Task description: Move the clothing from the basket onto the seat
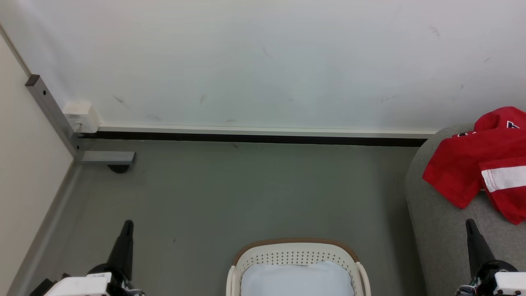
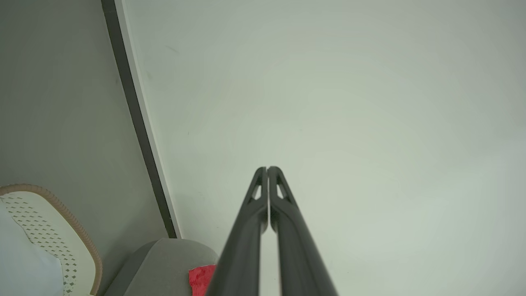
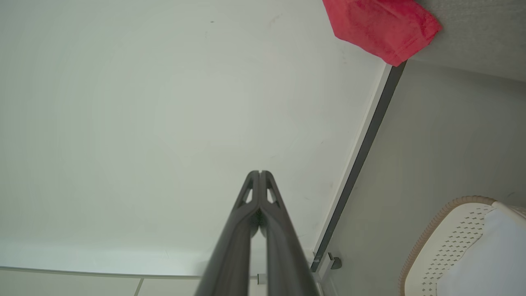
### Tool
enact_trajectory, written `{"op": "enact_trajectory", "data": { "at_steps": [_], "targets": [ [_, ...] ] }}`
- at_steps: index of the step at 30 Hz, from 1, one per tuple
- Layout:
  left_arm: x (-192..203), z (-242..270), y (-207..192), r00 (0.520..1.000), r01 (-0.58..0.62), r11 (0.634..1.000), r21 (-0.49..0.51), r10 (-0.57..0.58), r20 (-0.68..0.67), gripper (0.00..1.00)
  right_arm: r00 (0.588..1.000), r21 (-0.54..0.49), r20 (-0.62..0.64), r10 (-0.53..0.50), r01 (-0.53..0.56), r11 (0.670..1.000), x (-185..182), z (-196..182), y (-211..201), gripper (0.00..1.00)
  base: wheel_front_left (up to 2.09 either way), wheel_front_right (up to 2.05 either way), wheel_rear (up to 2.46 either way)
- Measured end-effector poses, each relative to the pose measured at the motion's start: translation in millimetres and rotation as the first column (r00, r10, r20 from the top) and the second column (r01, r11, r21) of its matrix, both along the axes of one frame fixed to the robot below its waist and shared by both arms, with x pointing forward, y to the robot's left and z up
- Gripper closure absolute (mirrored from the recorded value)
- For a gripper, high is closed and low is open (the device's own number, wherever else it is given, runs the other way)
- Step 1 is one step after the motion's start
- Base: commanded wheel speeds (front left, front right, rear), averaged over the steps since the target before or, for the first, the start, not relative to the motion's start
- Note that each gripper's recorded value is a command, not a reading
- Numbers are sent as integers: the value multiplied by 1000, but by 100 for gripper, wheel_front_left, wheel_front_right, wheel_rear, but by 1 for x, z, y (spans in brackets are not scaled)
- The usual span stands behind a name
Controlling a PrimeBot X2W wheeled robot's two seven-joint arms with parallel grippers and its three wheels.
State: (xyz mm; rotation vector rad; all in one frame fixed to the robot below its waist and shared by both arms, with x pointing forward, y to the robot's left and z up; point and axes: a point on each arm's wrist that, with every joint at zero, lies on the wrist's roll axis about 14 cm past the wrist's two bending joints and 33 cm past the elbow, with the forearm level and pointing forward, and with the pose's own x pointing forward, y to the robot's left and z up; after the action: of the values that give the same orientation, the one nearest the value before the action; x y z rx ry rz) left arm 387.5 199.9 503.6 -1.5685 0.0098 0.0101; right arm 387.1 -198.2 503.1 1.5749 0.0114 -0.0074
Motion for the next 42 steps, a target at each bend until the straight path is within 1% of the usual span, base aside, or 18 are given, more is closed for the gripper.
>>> {"op": "enact_trajectory", "data": {
  "at_steps": [42],
  "targets": [
    [0, 1, 0, 1000, 0, 1000, -1, 0, 3, 100, 1000, 3, 2, 0, 0, 1000, 0, 1, 0, 100, 0, 0, 0]
  ]
}}
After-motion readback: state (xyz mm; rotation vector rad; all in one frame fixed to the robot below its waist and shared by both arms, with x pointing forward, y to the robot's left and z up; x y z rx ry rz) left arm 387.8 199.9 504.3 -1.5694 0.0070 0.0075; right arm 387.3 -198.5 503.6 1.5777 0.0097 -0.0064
